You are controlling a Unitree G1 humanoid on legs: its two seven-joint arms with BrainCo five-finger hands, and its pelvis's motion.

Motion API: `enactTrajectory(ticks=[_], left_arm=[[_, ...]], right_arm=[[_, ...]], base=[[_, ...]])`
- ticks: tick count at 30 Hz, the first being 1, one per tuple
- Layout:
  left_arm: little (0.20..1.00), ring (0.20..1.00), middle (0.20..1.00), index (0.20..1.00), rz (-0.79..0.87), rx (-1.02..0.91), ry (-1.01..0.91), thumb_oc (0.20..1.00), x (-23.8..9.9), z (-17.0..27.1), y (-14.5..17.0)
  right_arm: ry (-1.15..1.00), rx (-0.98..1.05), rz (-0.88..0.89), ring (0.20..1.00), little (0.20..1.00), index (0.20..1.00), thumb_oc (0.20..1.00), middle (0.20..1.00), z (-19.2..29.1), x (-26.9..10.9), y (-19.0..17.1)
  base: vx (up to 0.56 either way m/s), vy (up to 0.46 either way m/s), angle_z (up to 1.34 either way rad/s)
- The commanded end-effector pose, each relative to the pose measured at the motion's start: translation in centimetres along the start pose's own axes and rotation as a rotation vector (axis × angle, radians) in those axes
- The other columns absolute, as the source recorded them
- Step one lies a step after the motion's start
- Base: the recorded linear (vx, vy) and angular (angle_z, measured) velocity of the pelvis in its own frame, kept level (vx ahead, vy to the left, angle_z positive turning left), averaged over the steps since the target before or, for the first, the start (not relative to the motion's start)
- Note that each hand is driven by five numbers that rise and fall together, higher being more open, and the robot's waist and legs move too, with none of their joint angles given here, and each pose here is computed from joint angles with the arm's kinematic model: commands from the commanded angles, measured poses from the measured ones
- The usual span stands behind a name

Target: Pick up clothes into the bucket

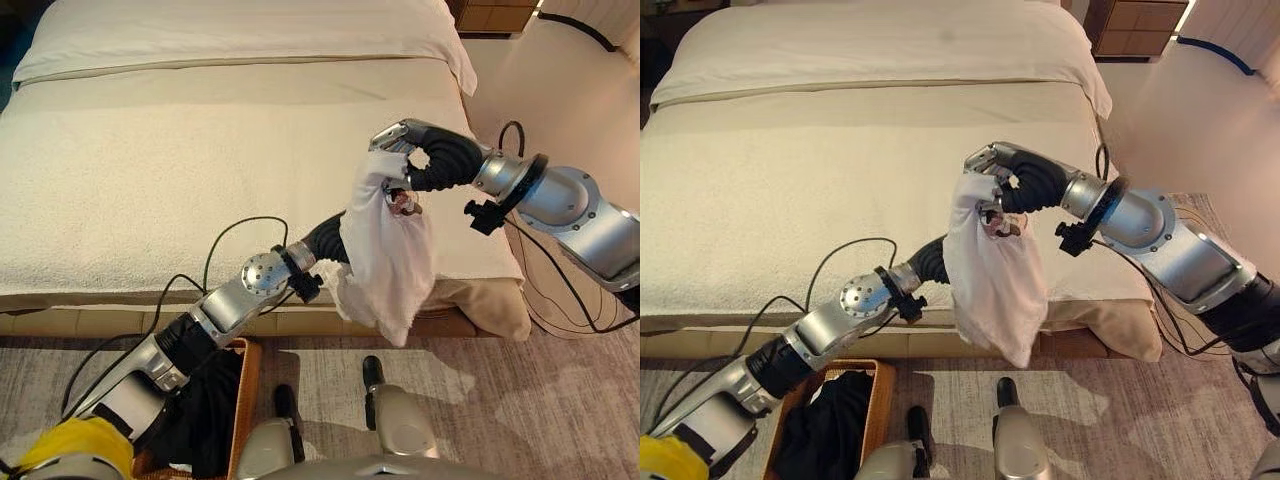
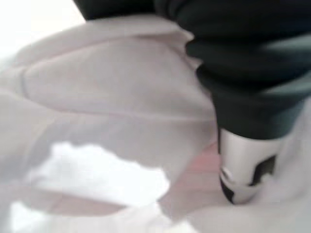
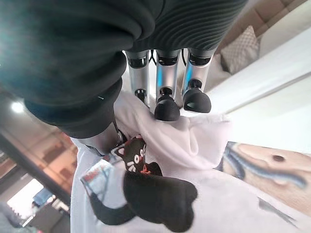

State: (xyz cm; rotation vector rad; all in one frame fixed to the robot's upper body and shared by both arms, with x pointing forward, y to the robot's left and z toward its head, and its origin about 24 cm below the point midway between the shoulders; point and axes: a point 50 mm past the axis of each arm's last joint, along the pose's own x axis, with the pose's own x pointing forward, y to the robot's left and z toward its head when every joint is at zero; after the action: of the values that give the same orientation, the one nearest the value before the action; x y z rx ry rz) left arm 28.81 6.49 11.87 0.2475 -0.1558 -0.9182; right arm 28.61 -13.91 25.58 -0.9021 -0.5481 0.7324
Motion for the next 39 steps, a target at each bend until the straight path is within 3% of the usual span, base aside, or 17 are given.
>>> enactTrajectory(ticks=[1,3,11,13,15,16,21,28,39], left_arm=[[0.624,0.624,0.624,0.624,-0.063,-0.081,-0.010,0.624,0.2,0.1,-0.6],[0.200,0.200,0.200,0.200,-0.064,-0.149,0.016,0.200,-0.1,-0.7,-0.8],[0.200,0.200,0.200,0.200,-0.010,-0.511,0.067,0.200,-2.0,-4.2,-2.1],[0.200,0.200,0.200,0.200,0.047,-0.591,0.059,0.200,-2.6,-5.1,-2.3],[0.200,0.200,0.200,0.200,0.093,-0.644,0.056,0.200,-3.3,-5.8,-2.4],[0.200,0.200,0.200,0.200,0.131,-0.675,0.051,0.200,-3.8,-6.2,-2.4],[0.200,0.200,0.200,0.200,0.259,-0.791,0.043,0.200,-6.0,-7.8,-2.7],[0.200,0.200,0.200,0.200,0.506,-0.854,0.029,0.200,-11.0,-9.6,-1.8],[0.200,0.200,0.200,0.200,0.971,-0.688,-0.105,0.200,-19.5,-8.2,2.2]], right_arm=[[-0.269,-0.007,-0.097,0.200,0.200,0.200,0.200,0.200,4.8,0.6,-1.2],[-0.274,0.005,-0.116,0.200,0.200,0.200,0.200,0.200,4.8,0.5,-1.2],[-0.242,0.021,-0.166,0.200,0.200,0.200,0.200,0.200,3.5,0.3,-0.7],[-0.203,0.038,-0.197,0.363,0.363,0.363,0.363,0.363,2.4,-0.1,-0.4],[-0.158,0.044,-0.233,0.589,0.589,0.589,0.589,0.589,1.4,-0.6,-0.2],[-0.123,0.053,-0.261,1.000,1.000,1.000,1.000,1.000,0.5,-1.0,0.0],[0.032,0.127,-0.388,1.000,1.000,1.000,1.000,1.000,-3.2,-2.8,1.8],[0.411,0.344,-0.572,1.000,1.000,1.000,1.000,1.000,-9.6,-8.1,9.0],[1.074,0.507,-0.516,1.000,1.000,1.000,1.000,1.000,-16.0,-18.1,19.6]], base=[[-0.01,0.000,0.09],[-0.01,-0.003,0.06],[0.00,-0.003,0.05],[0.00,-0.005,0.09],[0.00,-0.004,0.06],[0.00,0.000,0.00],[0.01,0.002,0.03],[0.00,0.011,0.06],[-0.03,0.019,0.11]])
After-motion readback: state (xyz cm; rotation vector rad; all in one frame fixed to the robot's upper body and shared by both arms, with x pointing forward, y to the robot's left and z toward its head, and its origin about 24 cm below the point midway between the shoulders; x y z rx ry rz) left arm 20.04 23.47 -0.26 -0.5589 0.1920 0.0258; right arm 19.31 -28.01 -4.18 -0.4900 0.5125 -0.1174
